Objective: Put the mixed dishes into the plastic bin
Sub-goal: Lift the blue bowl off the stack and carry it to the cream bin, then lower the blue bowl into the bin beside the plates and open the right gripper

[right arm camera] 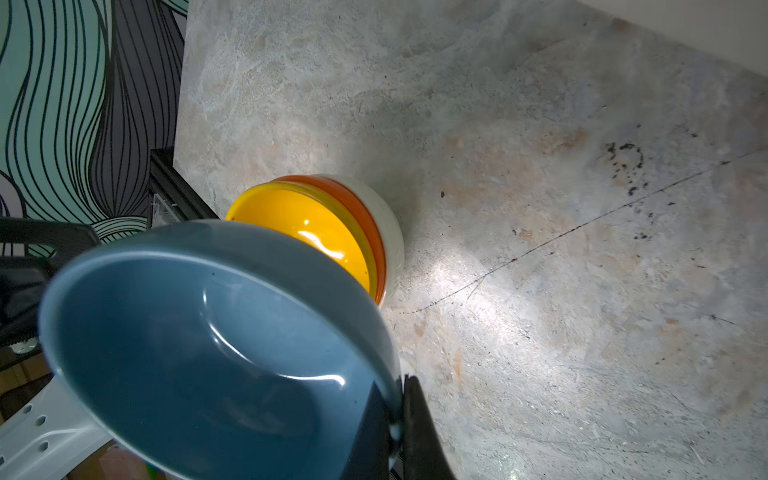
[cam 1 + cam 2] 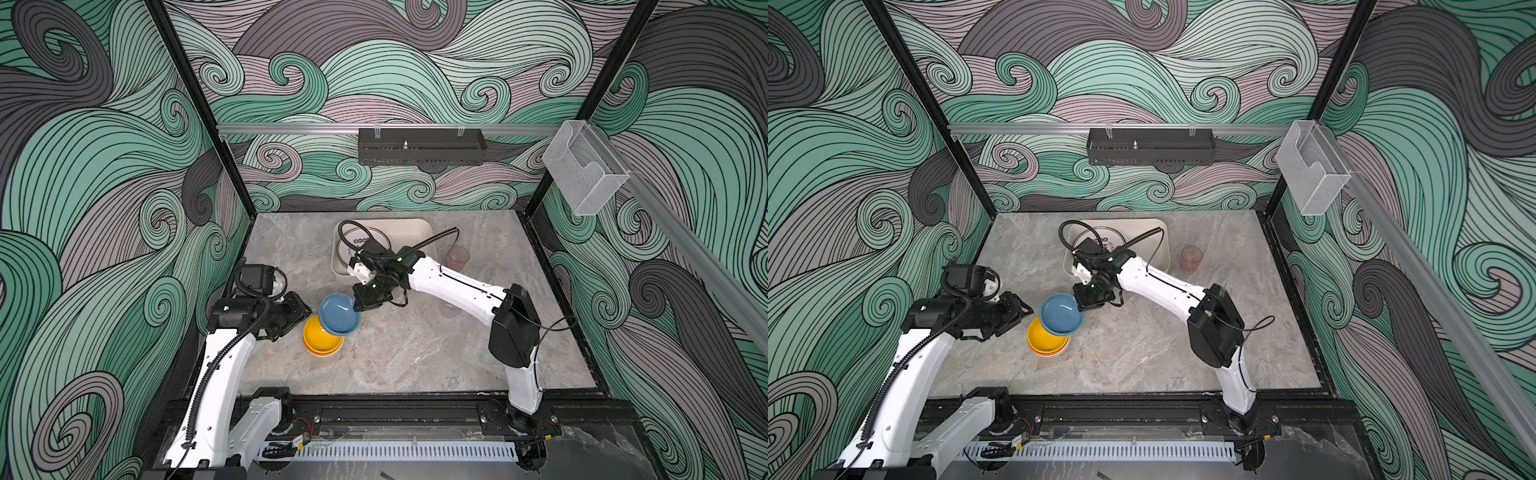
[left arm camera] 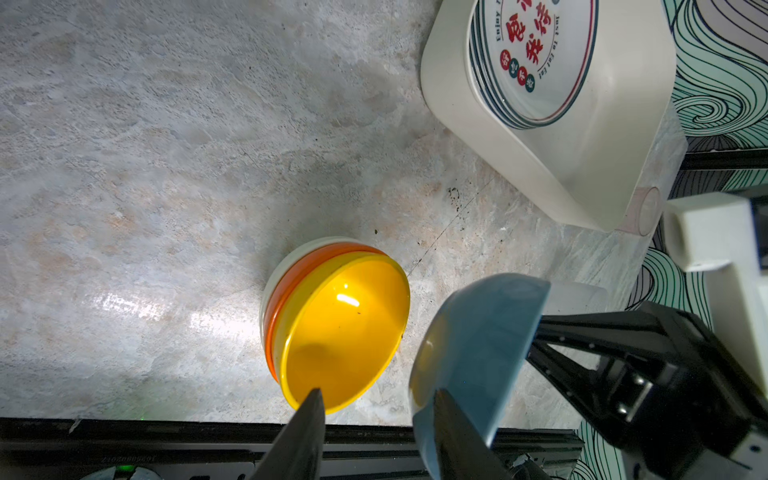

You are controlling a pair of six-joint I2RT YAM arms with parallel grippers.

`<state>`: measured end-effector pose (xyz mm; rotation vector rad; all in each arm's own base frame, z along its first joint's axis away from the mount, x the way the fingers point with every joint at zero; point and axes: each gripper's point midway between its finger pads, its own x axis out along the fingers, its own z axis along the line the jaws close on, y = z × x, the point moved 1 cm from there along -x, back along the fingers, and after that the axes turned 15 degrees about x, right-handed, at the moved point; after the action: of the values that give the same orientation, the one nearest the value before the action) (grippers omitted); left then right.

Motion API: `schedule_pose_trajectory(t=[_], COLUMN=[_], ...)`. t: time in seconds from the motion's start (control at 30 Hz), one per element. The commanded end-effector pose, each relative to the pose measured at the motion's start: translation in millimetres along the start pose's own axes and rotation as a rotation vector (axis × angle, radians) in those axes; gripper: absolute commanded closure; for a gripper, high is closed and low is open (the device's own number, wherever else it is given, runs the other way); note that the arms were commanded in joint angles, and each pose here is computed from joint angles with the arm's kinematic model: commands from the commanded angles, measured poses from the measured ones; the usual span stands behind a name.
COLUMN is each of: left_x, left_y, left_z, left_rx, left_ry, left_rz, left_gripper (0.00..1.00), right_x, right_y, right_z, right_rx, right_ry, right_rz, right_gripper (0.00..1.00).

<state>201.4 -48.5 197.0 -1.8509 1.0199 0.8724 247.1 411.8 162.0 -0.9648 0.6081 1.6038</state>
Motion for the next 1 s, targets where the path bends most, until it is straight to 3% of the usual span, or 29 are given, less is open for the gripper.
schedule_pose_trajectory(t=[0.0, 0.63, 0.97], left_x=[-10.2, 1.0, 7.9], left_y=[-10.3, -21.1, -17.3], left_z=[-8.7, -23.5, -20.7], left_rx=[0.011, 0.022, 0.01], left_ry=[0.031, 0.117, 0.117], left_rz=[-0.04, -0.018, 0.003], left_gripper=[0.54, 0.53, 0.53], right_x=[-25.5, -111.3, -132.0], right_y=[-5.6, -76.7, -132.9], right_z=[-6.4, -120.2, -181.9], right_rx=[-0.01, 0.169, 0.3], right_ry=[0.007, 0.229, 0.326], right_rz=[-0.052, -0.287, -0.391], right_gripper=[1.0, 1.0, 1.0])
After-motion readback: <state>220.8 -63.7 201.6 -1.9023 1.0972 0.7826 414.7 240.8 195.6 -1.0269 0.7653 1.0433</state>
